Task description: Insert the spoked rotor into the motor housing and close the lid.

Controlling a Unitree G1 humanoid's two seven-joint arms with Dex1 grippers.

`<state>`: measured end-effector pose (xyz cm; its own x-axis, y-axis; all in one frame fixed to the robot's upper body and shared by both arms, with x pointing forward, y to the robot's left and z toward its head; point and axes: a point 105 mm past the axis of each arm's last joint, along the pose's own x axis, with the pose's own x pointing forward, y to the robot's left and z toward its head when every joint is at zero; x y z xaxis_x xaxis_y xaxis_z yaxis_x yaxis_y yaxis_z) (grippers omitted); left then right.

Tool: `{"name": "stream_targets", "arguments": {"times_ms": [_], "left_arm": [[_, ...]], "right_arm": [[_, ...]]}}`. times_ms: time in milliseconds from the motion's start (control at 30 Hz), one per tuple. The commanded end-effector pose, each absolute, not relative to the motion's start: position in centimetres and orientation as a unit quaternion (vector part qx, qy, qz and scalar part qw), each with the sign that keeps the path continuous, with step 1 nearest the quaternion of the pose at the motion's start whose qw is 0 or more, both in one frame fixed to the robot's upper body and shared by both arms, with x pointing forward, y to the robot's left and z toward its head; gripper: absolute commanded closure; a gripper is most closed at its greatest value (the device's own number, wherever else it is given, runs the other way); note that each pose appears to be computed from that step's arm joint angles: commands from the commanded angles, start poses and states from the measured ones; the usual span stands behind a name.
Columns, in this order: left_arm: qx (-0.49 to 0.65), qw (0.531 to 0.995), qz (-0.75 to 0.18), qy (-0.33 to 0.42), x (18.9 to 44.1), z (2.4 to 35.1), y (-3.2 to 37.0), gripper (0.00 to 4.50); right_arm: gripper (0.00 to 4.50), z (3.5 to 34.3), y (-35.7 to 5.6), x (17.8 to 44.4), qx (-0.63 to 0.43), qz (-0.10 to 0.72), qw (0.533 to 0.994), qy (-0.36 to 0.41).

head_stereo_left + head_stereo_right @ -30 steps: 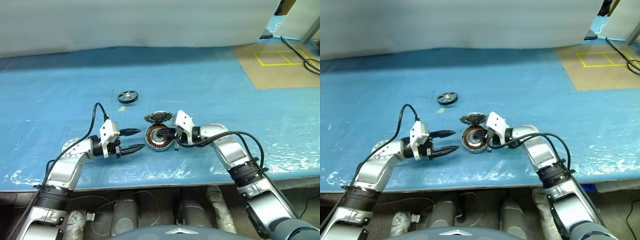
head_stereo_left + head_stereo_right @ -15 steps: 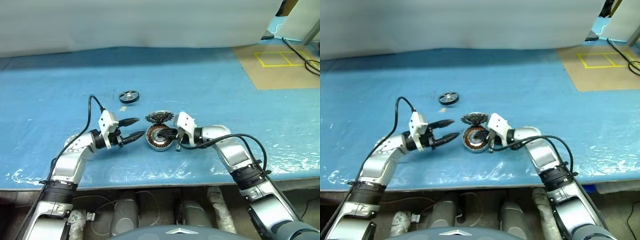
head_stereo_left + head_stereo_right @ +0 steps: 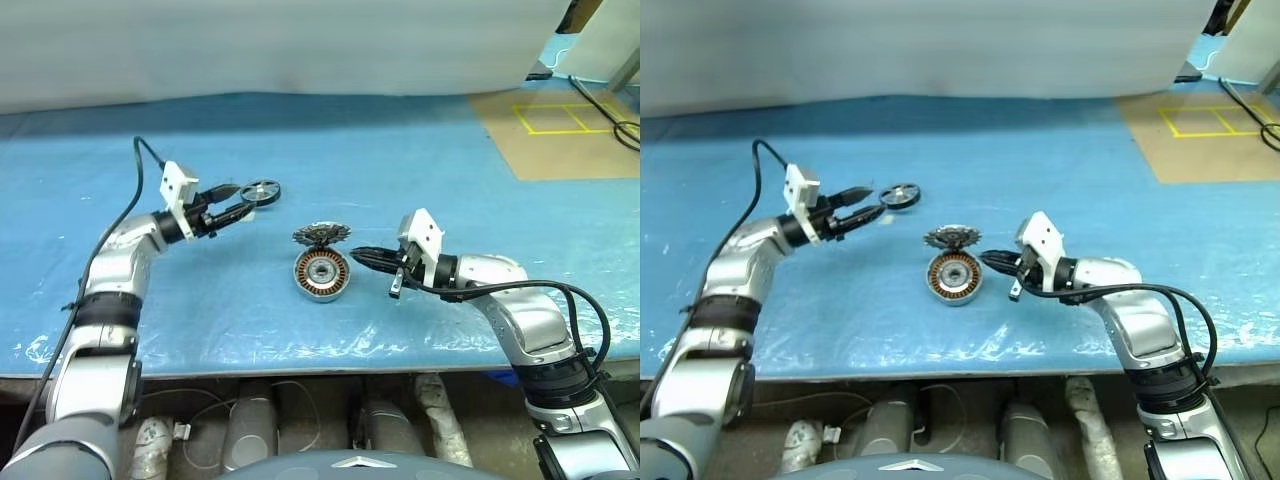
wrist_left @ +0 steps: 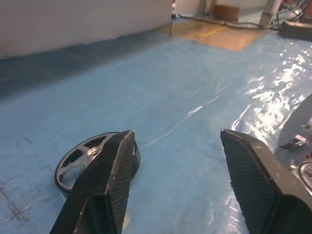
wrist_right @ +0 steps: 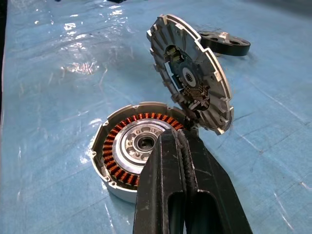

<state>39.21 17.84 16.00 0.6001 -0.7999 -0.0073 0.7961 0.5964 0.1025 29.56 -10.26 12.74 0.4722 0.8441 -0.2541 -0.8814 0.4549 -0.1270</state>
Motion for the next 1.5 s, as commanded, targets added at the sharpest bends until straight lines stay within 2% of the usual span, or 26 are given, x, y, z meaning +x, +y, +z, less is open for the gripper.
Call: {"name": "stream_targets", "arguments": {"times_ms": [33, 133, 267, 433, 500, 667, 833, 1000, 1100, 1267, 1400, 1500], "left_arm": [[0.089, 0.887, -0.452, -0.025, 40.5, 17.6, 17.7, 1.51], [0.126, 0.873, -0.471, -0.002, 41.2, 17.5, 16.8, 1.51], [0.146, 0.891, -0.431, 0.006, 42.9, 17.6, 16.4, 1.51], [0.205, 0.894, -0.397, 0.023, 44.0, 17.0, 15.8, 1.51], [0.234, 0.890, -0.390, 0.024, 44.3, 17.0, 15.4, 1.51], [0.250, 0.903, -0.348, 0.043, 45.3, 17.4, 15.6, 1.51], [0.253, 0.895, -0.357, 0.082, 45.2, 16.6, 15.6, 1.51], [0.310, 0.841, -0.422, 0.136, 43.8, 16.0, 16.3, 1.51], [0.323, 0.833, -0.424, 0.146, 43.7, 16.7, 17.1, 1.51], [0.304, 0.857, -0.397, 0.125, 44.4, 18.6, 17.3, 1.51], [0.349, 0.844, -0.388, 0.126, 44.8, 18.8, 16.7, 1.51], [0.353, 0.836, -0.392, 0.154, 45.0, 18.2, 15.4, 1.51]], "right_arm": [[4.48, 14.8, -9.6, 29.3, -0.129, 0.514, 0.847, 0.037], [4.48, 15.5, -8.9, 28.6, -0.132, 0.532, 0.836, 0.019], [4.48, 17.8, -8.5, 28.0, -0.141, 0.540, 0.829, -0.021], [4.48, 21.5, -9.7, 30.3, -0.156, 0.475, 0.862, -0.079], [4.48, 22.0, -10.1, 30.6, -0.159, 0.468, 0.866, -0.083], [4.48, 22.0, -10.5, 30.7, -0.177, 0.465, 0.864, -0.077], [4.48, 21.8, -10.6, 30.5, -0.180, 0.461, 0.866, -0.073], [4.48, 21.3, -10.7, 30.0, -0.185, 0.460, 0.866, -0.061], [4.48, 21.1, -10.8, 29.8, -0.186, 0.458, 0.867, -0.058], [4.48, 20.9, -10.7, 29.7, -0.182, 0.455, 0.870, -0.058], [4.48, 20.7, -10.5, 29.6, -0.180, 0.456, 0.869, -0.058], [4.48, 20.5, -10.3, 29.6, -0.185, 0.458, 0.868, -0.054]]}}
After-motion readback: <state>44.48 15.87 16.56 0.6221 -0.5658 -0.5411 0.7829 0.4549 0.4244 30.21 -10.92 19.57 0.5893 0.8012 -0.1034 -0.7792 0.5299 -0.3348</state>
